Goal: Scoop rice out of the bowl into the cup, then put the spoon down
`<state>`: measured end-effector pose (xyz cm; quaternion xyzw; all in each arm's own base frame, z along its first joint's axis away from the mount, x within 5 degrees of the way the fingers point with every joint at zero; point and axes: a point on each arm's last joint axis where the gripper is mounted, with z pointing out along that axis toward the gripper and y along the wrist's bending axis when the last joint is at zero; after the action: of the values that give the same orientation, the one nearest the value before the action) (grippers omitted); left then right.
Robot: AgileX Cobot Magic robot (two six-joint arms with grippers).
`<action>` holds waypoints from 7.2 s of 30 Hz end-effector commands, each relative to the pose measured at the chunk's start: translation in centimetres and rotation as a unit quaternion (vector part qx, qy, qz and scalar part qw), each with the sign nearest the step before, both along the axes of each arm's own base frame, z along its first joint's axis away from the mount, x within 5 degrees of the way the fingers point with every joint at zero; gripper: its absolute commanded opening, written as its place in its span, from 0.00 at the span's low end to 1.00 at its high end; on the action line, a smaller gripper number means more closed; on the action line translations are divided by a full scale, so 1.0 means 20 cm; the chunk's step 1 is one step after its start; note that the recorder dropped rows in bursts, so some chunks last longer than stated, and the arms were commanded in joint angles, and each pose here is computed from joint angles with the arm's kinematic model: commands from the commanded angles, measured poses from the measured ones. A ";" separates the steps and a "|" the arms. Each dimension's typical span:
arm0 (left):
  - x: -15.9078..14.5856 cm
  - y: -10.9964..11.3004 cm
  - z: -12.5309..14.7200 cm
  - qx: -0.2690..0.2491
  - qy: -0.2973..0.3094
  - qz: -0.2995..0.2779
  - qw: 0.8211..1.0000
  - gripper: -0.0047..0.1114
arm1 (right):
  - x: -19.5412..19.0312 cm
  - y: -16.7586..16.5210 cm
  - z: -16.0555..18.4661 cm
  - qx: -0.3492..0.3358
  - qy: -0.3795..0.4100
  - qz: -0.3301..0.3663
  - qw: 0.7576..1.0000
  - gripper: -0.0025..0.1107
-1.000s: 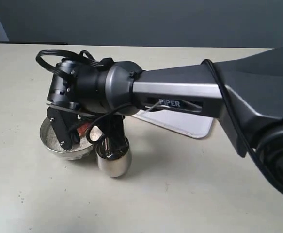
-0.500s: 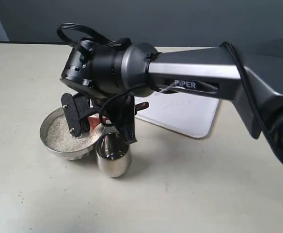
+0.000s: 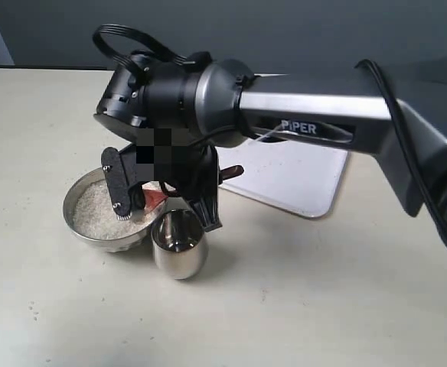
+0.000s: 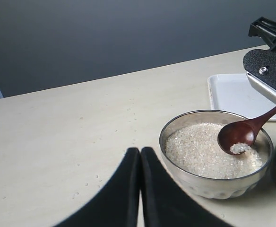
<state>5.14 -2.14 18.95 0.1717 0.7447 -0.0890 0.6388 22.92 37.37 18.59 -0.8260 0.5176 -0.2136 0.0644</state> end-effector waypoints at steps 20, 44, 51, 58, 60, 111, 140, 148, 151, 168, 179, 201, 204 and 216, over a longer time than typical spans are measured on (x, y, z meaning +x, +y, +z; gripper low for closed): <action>0.00 0.00 0.01 -0.005 -0.010 0.000 1.000 0.04 | -0.04 -0.09 0.31 0.045 -0.015 -0.021 0.999 0.01; 0.00 0.00 0.01 -0.004 -0.010 0.000 1.000 0.04 | -0.05 -0.32 0.41 0.108 0.065 -0.118 0.985 0.01; 0.00 0.00 0.01 -0.004 -0.010 0.000 1.000 0.04 | -0.11 -0.37 0.36 0.097 0.095 -0.132 0.982 0.01; 0.00 0.00 0.01 -0.004 -0.010 0.000 1.000 0.04 | -0.14 -0.42 0.31 0.087 0.105 -0.166 0.977 0.01; 0.00 0.00 0.01 -0.004 -0.010 0.000 1.000 0.04 | -0.16 -0.43 0.28 0.077 0.106 -0.171 0.977 0.01; 0.00 0.00 0.01 -0.004 -0.010 0.000 1.000 0.04 | -0.32 -0.36 0.24 0.072 -0.035 -0.182 0.980 0.01; 0.00 0.00 0.01 -0.004 -0.010 0.000 1.000 0.04 | -0.40 -0.34 0.16 0.084 -0.086 -0.150 0.981 0.01; 0.00 0.00 0.01 -0.004 -0.010 0.000 1.000 0.04 | -0.41 -0.36 0.15 0.084 -0.093 -0.170 0.977 0.01; 0.00 0.00 0.01 -0.004 -0.010 0.000 1.000 0.04 | -0.41 -0.35 0.15 0.088 -0.095 -0.175 0.976 0.01; 0.00 0.00 0.01 -0.004 -0.010 0.000 1.000 0.04 | -0.47 -0.36 0.10 0.092 -0.128 -0.158 0.975 0.01; 0.00 0.00 0.01 -0.004 -0.010 0.000 1.000 0.04 | -0.47 -0.36 0.10 0.102 -0.149 -0.155 0.971 0.01; 0.00 0.00 0.01 -0.004 -0.010 0.000 1.000 0.04 | -0.45 -0.43 0.21 0.198 -0.095 -0.220 0.950 0.01; 0.00 0.00 0.01 -0.004 -0.010 0.000 1.000 0.04 | -0.35 -0.48 0.24 0.220 -0.081 -0.247 0.940 0.01; 0.00 0.00 0.01 -0.004 -0.010 0.000 1.000 0.04 | 0.19 -0.82 0.21 0.316 -0.035 -0.354 0.879 0.01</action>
<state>5.14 -2.14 18.95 0.1717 0.7447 -0.0890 0.6388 24.79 22.43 23.20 -0.5370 0.8018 -0.0937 0.2448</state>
